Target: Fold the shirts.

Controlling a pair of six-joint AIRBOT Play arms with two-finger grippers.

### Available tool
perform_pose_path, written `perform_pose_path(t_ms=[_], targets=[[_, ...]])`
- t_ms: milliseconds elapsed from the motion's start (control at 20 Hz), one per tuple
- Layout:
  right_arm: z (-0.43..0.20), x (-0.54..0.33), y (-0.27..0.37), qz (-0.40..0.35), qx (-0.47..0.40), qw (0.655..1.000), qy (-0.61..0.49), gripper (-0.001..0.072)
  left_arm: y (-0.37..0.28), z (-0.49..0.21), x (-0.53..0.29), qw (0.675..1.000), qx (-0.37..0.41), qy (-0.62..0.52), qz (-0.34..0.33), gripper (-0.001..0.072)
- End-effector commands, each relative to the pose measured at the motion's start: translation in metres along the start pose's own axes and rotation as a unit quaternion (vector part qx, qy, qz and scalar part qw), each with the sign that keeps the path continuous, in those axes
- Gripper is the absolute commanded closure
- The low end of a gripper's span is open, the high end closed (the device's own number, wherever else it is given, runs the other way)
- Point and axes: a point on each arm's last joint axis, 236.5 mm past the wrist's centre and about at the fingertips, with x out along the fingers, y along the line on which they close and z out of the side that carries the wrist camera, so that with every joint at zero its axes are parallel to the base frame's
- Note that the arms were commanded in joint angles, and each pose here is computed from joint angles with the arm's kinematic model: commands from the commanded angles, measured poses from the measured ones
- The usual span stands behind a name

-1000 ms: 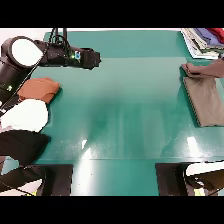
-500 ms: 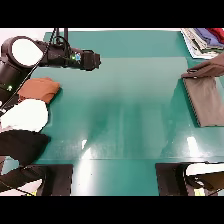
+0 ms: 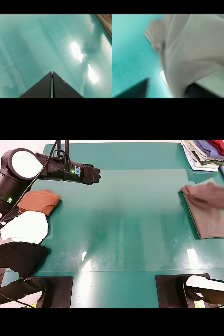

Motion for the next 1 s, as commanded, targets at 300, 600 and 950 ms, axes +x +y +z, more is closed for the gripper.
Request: perform_pose_path(t_ms=[300, 600, 950], targets=[[-0.034, -0.046, 0.039, 0.050, -0.009, 0.996, -0.071, 0.0089, 0.000, -0.001, 0.000, 1.000, 0.006, 0.003, 0.000, 0.0679], [-0.087, -0.071, 0.186, 0.171, -0.167, 0.967, -0.086, 0.0091, 0.000, 0.005, 0.000, 1.000, 0.006, -0.010, 0.000, 0.0679], [-0.173, -0.074, 0.267, 0.249, -0.307, 0.918, -0.024, 0.0693, 0.000, 0.009, 0.000, 1.000, 0.006, -0.018, 0.000, 0.0679]])
